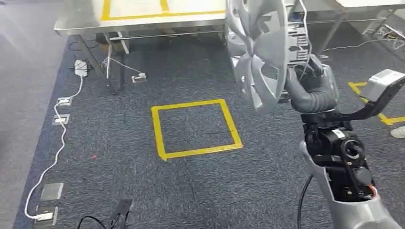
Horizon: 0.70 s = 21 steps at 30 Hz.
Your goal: Take the parts from the cabinet and place them on the table.
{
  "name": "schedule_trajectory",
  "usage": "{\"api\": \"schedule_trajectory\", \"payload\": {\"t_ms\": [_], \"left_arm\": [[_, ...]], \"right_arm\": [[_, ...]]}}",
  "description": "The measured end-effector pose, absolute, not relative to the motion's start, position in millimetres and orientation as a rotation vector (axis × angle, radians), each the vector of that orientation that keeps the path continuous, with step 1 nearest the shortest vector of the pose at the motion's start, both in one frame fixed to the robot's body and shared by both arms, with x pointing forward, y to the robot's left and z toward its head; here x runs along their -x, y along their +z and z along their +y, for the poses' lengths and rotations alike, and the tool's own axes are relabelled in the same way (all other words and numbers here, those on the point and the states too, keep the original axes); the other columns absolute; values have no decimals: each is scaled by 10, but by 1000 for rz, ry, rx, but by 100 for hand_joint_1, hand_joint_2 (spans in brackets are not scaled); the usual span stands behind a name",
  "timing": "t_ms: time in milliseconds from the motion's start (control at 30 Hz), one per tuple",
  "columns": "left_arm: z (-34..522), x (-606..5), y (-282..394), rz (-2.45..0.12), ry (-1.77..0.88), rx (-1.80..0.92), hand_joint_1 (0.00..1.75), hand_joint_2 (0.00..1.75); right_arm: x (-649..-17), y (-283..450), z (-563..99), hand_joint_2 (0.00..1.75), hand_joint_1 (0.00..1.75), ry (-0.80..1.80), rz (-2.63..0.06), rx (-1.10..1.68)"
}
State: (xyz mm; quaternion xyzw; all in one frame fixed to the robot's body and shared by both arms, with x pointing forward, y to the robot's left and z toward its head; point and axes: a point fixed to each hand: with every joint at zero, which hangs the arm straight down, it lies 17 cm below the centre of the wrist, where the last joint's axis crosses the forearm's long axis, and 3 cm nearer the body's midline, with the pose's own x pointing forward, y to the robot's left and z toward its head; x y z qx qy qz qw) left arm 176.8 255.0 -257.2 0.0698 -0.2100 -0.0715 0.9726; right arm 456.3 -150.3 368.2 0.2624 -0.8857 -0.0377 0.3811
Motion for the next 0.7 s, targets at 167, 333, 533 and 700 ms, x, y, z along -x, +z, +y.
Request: {"api": "schedule_trajectory", "payload": {"t_ms": [167, 333, 533, 700], "left_arm": [[2533, -1765, -2572, -424, -145, -138, 0, 175], [2549, -1800, -2563, -429, -146, -141, 0, 175], [2533, -1797, -2563, -428, -144, -137, 0, 175], [2546, -1812, -2559, -430, -144, -139, 0, 175]], "right_arm": [[-4569, 3660, -1502, 175, 175, -97, -2255, -668], [-4575, 3673, -1508, 175, 175, -102, -2256, -671], [-4574, 3667, -1500, 175, 175, -100, -2254, -673], [-4573, 3677, -1499, 175, 175, -99, -2256, -674]]}}
